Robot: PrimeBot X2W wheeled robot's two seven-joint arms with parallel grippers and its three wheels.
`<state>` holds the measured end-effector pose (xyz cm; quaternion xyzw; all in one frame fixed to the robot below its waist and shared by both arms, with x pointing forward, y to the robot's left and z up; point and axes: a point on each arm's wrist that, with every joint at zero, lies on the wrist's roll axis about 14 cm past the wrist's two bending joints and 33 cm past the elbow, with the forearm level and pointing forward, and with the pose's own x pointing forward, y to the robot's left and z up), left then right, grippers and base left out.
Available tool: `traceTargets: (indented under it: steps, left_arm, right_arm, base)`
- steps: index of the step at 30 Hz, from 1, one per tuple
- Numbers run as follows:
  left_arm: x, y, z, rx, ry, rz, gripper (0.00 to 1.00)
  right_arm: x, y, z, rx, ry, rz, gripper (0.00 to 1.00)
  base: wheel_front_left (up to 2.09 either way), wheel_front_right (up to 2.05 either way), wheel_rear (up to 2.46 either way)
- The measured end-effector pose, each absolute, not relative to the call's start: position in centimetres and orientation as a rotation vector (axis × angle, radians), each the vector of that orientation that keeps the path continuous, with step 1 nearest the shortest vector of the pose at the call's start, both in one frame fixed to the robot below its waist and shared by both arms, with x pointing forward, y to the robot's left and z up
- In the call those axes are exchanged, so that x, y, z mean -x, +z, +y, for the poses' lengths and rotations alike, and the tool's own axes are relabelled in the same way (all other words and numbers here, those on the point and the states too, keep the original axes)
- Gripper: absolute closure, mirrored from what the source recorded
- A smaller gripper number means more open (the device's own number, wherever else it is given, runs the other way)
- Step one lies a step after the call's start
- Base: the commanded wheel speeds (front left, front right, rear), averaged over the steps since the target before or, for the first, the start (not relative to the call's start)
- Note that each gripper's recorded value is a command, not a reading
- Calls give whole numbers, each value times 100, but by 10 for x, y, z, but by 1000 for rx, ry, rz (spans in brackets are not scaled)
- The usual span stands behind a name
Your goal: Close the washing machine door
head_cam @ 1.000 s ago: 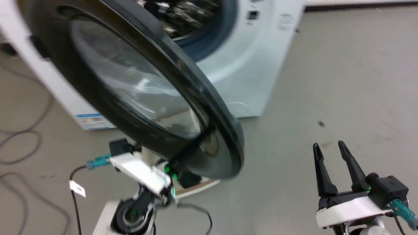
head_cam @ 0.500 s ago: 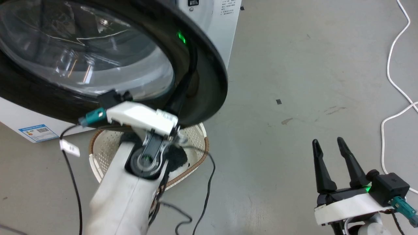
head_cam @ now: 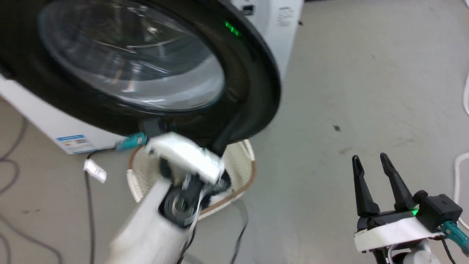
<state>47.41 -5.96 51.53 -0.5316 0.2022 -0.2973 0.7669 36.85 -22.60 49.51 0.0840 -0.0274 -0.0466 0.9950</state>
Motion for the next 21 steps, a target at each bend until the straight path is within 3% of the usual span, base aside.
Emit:
traceTargets:
  steps: [5,12,17,18,19,21]
  left_arm:
    - [-445,498,-10,847,-621,342,100]
    - [-439,520,87,366,-449,35,100]
    - [-422,570,138,255,-265,-181,100]
    - [-415,575,146,245,-233,-208,94]
    - [-407,577,151,234,-214,-225,100]
    - [-394,576,162,230,-160,-241,100]
  right_arm:
    - [-374,502,-207,-161,-31,-76,0]
    - [-379,514,-179,-171,60,-108,0]
    - [-381,522,-159,-169,128,-129,0]
    - [-382,524,-156,-169,139,-135,0]
    - [-382,527,-153,-169,148,-142,0]
    - [-381,529,-149,-169,162,-148,0]
  base:
    - [0,0,0]
    - [0,0,0]
    - [0,0,0]
    - [0,0,0]
    - [0,0,0]
    - [0,0,0]
